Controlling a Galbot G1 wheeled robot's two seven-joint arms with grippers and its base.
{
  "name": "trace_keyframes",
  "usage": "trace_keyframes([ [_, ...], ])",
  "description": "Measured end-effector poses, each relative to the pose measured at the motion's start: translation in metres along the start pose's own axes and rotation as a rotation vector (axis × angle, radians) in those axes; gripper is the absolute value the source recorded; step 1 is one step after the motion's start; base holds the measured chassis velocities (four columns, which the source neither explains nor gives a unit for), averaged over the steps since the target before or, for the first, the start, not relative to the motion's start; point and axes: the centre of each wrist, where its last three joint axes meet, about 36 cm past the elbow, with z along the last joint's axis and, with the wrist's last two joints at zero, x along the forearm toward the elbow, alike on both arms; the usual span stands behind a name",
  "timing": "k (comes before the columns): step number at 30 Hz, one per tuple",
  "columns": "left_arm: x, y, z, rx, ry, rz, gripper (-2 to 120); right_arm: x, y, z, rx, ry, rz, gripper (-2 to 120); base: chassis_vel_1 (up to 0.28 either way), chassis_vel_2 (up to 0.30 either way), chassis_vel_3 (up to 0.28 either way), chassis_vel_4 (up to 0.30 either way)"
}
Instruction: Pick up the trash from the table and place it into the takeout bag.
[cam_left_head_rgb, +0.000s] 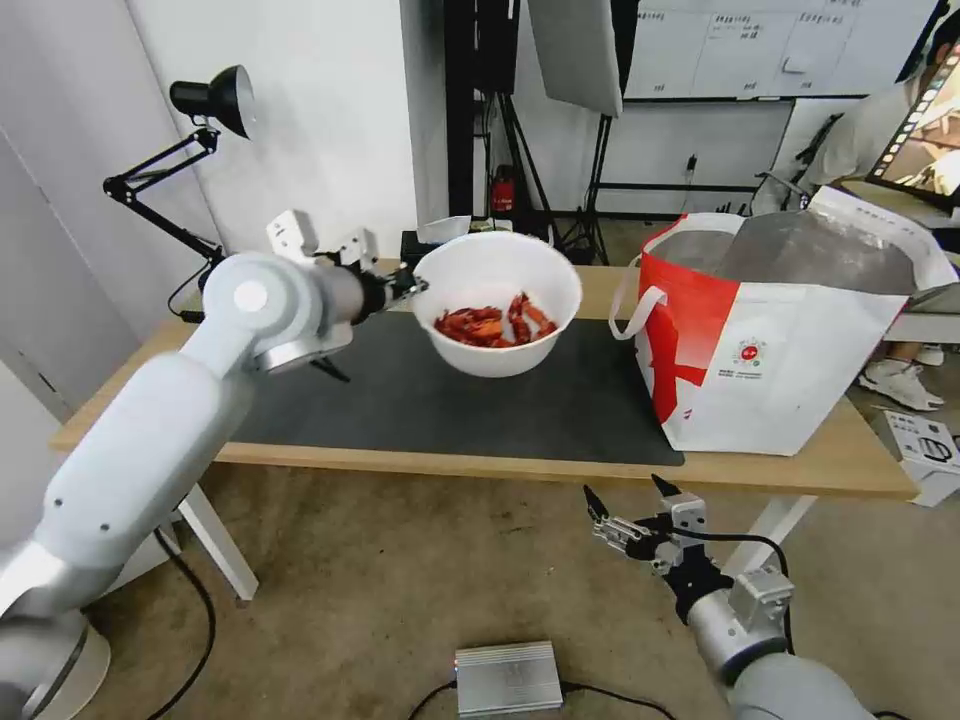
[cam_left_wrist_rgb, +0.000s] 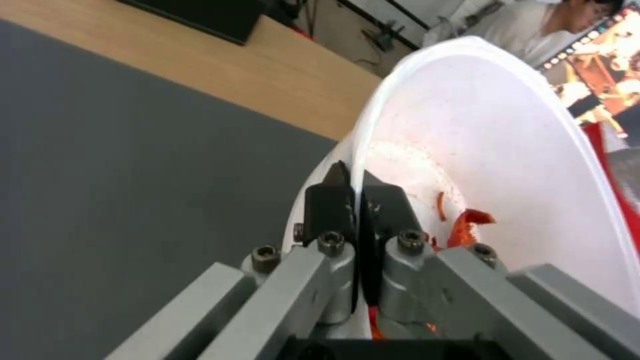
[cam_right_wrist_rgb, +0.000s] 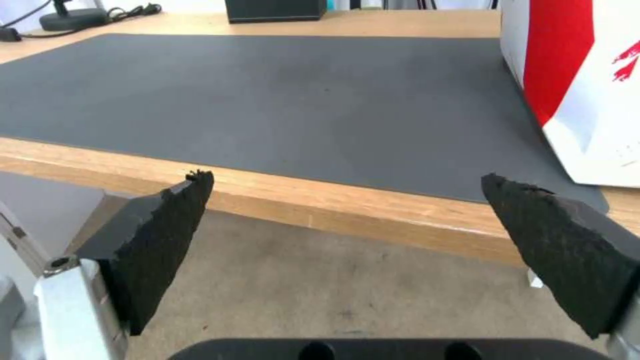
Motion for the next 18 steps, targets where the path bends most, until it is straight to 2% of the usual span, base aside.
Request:
trace_keyframes([
  [3,-0.009,-0.014,-0.006,0.022,0.015,0.021,0,0.0,0.0,0.0,0.0,0.0,0.0,100,0.0,0.0,0.0,0.0],
  [12,-0.019,-0.03,-0.016,0.044,0.02,0.046,0,0.0,0.0,0.0,0.0,0.0,0.0,100,0.0,0.0,0.0,0.0],
  [18,-0.03,-0.05,-0.018,0.059,0.028,0.067,0,0.0,0.0,0.0,0.0,0.0,0.0,100,0.0,0.0,0.0,0.0],
])
